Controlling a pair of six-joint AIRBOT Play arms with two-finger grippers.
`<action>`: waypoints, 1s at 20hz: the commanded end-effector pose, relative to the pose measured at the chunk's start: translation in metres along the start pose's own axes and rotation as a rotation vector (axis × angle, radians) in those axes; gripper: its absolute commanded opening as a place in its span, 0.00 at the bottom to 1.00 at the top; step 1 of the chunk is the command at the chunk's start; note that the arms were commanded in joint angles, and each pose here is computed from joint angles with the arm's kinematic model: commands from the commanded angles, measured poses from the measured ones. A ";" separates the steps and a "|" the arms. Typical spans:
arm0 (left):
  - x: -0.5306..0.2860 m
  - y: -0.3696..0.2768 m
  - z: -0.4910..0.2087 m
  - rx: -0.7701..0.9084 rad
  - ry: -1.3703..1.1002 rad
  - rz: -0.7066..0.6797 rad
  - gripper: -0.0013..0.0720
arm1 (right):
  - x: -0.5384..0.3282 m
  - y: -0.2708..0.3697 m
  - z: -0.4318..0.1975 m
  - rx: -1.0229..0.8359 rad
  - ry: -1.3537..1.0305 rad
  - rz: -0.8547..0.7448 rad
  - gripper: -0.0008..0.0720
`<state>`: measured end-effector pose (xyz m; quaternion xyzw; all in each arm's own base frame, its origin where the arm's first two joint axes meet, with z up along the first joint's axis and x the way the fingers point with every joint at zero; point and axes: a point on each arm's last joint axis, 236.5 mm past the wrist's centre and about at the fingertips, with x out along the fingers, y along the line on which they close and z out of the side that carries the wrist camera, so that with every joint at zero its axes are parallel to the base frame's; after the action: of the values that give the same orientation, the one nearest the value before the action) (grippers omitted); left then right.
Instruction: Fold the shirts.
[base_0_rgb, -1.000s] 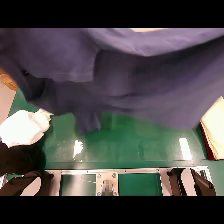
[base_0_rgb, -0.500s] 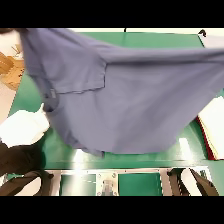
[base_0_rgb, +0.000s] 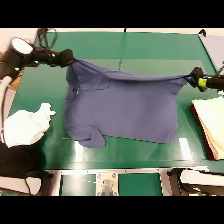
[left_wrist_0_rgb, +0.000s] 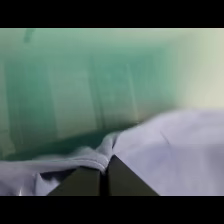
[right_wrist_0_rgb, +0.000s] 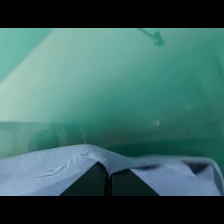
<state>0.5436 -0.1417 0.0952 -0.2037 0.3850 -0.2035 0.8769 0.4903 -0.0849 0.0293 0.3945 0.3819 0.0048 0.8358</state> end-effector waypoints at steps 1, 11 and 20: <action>0.023 0.027 0.022 -0.026 -0.121 0.055 0.06 | 0.048 -0.010 0.017 0.013 0.065 0.032 0.03; 0.017 0.037 0.047 -0.012 -0.227 0.089 0.06 | 0.047 0.028 0.073 -0.056 -0.024 0.108 0.03; 0.018 0.080 -0.073 0.122 0.277 0.230 0.06 | 0.036 -0.040 -0.017 -0.145 0.367 -0.091 0.03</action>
<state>0.5519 -0.1100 0.0357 -0.1221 0.4237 -0.1547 0.8841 0.5305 -0.0921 0.0007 0.3395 0.4677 0.0666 0.8134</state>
